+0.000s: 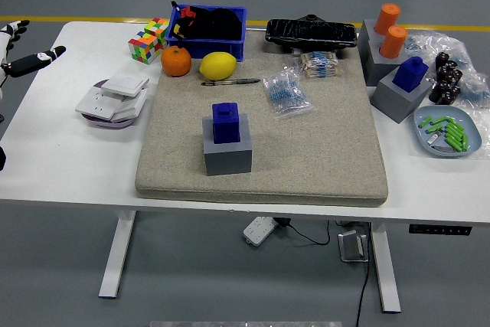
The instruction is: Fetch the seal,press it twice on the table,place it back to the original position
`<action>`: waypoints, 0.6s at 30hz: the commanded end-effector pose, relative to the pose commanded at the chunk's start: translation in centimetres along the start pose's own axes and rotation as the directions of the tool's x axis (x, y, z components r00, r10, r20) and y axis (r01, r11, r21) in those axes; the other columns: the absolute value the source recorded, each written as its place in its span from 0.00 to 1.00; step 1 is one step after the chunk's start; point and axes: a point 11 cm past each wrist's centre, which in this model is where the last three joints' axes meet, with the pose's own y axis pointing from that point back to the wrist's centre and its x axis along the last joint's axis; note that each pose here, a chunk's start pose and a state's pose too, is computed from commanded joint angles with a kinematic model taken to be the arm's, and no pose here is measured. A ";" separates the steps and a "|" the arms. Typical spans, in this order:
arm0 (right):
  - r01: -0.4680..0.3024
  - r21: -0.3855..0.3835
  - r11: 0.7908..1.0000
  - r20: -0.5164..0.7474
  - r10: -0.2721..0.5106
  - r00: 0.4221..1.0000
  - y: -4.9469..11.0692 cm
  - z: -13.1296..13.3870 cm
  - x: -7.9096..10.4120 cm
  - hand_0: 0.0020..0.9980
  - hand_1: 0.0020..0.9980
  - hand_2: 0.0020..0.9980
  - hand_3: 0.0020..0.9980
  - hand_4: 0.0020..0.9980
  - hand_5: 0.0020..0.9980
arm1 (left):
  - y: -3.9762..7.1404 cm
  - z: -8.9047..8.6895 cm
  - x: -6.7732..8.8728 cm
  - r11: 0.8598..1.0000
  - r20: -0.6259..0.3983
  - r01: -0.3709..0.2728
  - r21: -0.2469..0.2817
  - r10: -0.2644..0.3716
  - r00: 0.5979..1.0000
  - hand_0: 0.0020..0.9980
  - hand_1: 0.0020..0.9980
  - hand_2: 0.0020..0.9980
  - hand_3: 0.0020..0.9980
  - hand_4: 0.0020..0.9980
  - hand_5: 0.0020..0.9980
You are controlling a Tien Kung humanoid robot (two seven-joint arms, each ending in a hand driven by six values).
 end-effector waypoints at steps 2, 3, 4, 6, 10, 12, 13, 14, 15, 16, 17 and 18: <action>0.001 0.001 1.000 0.000 -0.001 1.000 0.0 0.0 0.0 0.74 0.69 0.65 0.62 0.73 0.52 | 0.0 0.0 0.0 1.000 0.000 0.000 0.001 0.000 1.000 0.93 0.95 0.94 0.93 0.95 0.48; 0.001 0.001 1.000 0.000 -0.001 1.000 0.0 -0.1 0.0 0.74 0.69 0.65 0.62 0.73 0.52 | 0.0 0.0 0.0 1.000 0.000 0.000 0.001 0.000 1.000 0.93 0.95 0.94 0.93 0.95 0.48; 0.001 0.001 1.000 -0.001 -0.001 1.000 0.0 -0.1 0.0 0.74 0.69 0.65 0.62 0.73 0.52 | 0.0 0.0 0.0 1.000 0.000 -0.001 0.000 0.001 1.000 0.93 0.95 0.94 0.93 0.95 0.48; 0.001 0.000 1.000 -0.001 -0.001 1.000 0.0 0.0 0.0 0.74 0.69 0.65 0.62 0.73 0.52 | 0.0 0.0 0.0 1.000 0.000 0.001 0.001 -0.001 1.000 0.93 0.95 0.94 0.93 0.95 0.47; 0.002 -0.002 1.000 -0.005 -0.002 1.000 0.0 0.1 -0.1 0.74 0.69 0.65 0.62 0.73 0.52 | 0.1 -0.3 0.0 1.000 -0.001 0.003 0.006 -0.003 1.000 0.93 0.95 0.94 0.93 0.95 0.47; 0.001 -0.002 1.000 -0.005 -0.001 1.000 0.0 0.1 0.0 0.74 0.69 0.65 0.62 0.73 0.52 | 0.1 -0.3 0.1 1.000 0.001 0.003 0.008 -0.003 1.000 0.93 0.95 0.94 0.93 0.95 0.47; 0.002 -0.003 1.000 -0.005 -0.002 1.000 0.0 0.1 -0.1 0.74 0.69 0.65 0.62 0.73 0.52 | 0.1 -0.4 0.1 1.000 0.002 0.002 0.008 -0.002 1.000 0.93 0.95 0.94 0.93 0.95 0.47; 0.002 -0.003 1.000 -0.006 -0.002 1.000 0.0 0.1 -0.1 0.74 0.69 0.65 0.62 0.73 0.52 | 0.1 -0.4 0.1 1.000 0.002 0.002 0.008 -0.002 1.000 0.93 0.95 0.94 0.93 0.95 0.47; 0.001 -0.003 1.000 -0.006 -0.001 1.000 0.0 0.1 0.0 0.74 0.69 0.65 0.62 0.73 0.52 | 0.1 -0.4 0.1 1.000 0.003 0.001 0.007 -0.001 1.000 0.93 0.95 0.94 0.93 0.95 0.47; 0.000 -0.002 1.000 -0.007 0.000 1.000 0.0 0.0 0.0 0.74 0.69 0.65 0.62 0.73 0.52 | 0.1 -0.3 0.1 1.000 0.003 0.001 0.007 -0.001 1.000 0.93 0.95 0.94 0.93 0.95 0.47; 0.000 -0.001 1.000 -0.008 0.000 1.000 0.0 0.0 0.0 0.74 0.69 0.65 0.62 0.73 0.52 | 0.1 -0.3 0.1 1.000 0.004 0.001 0.007 -0.001 1.000 0.93 0.95 0.94 0.93 0.95 0.47; -0.001 -0.001 1.000 -0.008 0.001 1.000 0.0 -0.1 0.1 0.74 0.69 0.65 0.62 0.73 0.52 | 0.1 -0.3 0.1 1.000 0.003 0.001 0.007 -0.001 1.000 0.93 0.95 0.94 0.93 0.95 0.47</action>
